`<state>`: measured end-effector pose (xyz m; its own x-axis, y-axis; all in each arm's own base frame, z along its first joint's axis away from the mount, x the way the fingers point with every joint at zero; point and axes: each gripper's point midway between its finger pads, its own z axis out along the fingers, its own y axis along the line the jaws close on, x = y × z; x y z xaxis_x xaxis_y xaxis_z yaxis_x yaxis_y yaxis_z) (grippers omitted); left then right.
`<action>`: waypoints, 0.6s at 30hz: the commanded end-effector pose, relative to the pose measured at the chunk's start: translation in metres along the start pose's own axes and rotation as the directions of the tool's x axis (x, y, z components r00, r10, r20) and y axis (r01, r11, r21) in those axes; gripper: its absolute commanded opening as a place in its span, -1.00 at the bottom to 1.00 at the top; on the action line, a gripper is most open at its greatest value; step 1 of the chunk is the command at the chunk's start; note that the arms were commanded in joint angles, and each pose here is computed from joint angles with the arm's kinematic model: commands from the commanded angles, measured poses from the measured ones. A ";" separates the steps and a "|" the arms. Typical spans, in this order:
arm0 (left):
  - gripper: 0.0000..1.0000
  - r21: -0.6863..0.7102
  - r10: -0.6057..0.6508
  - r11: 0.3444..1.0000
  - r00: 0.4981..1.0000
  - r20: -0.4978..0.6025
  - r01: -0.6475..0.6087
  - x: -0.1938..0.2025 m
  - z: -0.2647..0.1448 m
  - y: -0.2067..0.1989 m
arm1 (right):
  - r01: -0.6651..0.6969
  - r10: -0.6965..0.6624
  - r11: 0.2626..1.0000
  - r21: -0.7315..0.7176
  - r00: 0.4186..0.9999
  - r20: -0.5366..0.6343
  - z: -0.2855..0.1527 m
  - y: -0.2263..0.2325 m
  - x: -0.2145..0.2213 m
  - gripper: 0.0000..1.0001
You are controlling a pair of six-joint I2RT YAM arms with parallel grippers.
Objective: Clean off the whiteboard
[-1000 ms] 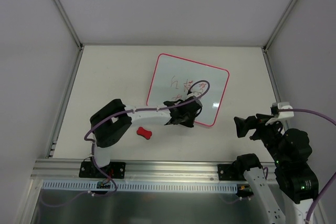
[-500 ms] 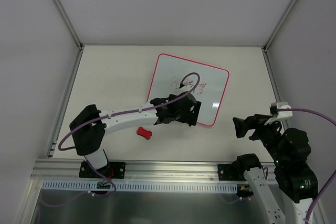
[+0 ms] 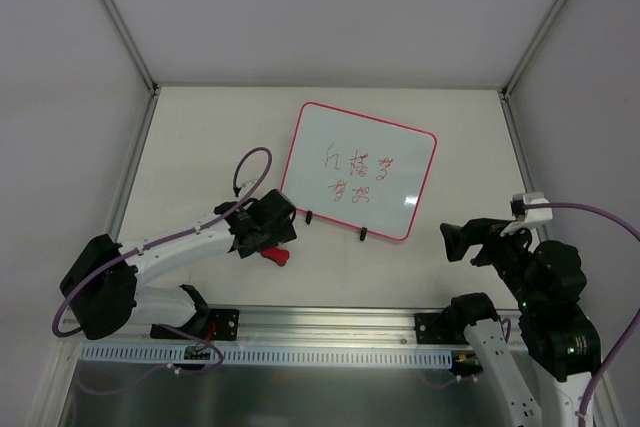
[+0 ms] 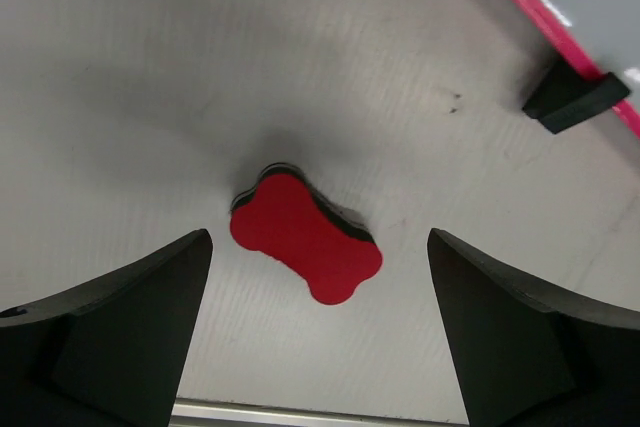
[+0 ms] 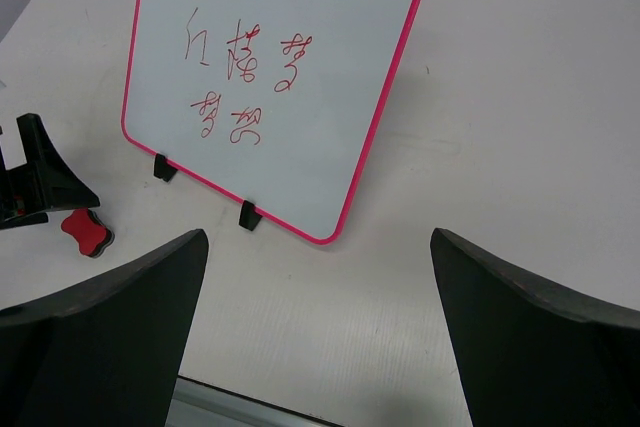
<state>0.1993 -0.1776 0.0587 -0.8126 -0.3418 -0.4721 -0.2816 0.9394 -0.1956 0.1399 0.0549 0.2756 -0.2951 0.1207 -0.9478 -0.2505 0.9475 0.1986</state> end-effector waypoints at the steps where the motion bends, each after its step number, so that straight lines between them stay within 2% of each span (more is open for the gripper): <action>1: 0.79 -0.080 -0.160 0.984 0.987 0.004 0.160 0.006 -0.005 0.024 | -0.025 0.025 0.999 -0.030 1.000 0.013 0.007 0.006 -0.004 0.98; 6: 0.52 -0.129 -0.233 0.965 0.973 -0.005 0.230 0.014 0.001 0.036 | -0.031 0.031 0.999 -0.034 0.999 0.009 0.009 0.006 0.000 0.98; 12: 0.39 -0.183 -0.254 0.953 0.966 -0.056 0.240 0.024 0.011 0.028 | -0.032 0.032 0.999 -0.029 0.999 0.006 0.010 0.004 0.003 0.98; 14: 0.25 -0.192 -0.245 0.954 0.968 -0.060 0.230 0.023 0.014 0.022 | -0.029 0.029 0.999 -0.029 1.000 0.006 0.010 0.004 0.005 0.99; 18: 0.10 -0.198 -0.240 0.955 0.968 -0.070 0.222 0.022 0.016 0.016 | -0.020 0.021 0.999 -0.028 1.000 0.012 0.009 0.004 0.005 0.98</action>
<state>0.1781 -0.1635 0.0226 -0.7756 -0.5184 -0.3602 -0.5207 0.8480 -0.0990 0.1447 0.0589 0.2615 -0.3272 0.1342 -0.9354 -0.2492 0.9426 0.2224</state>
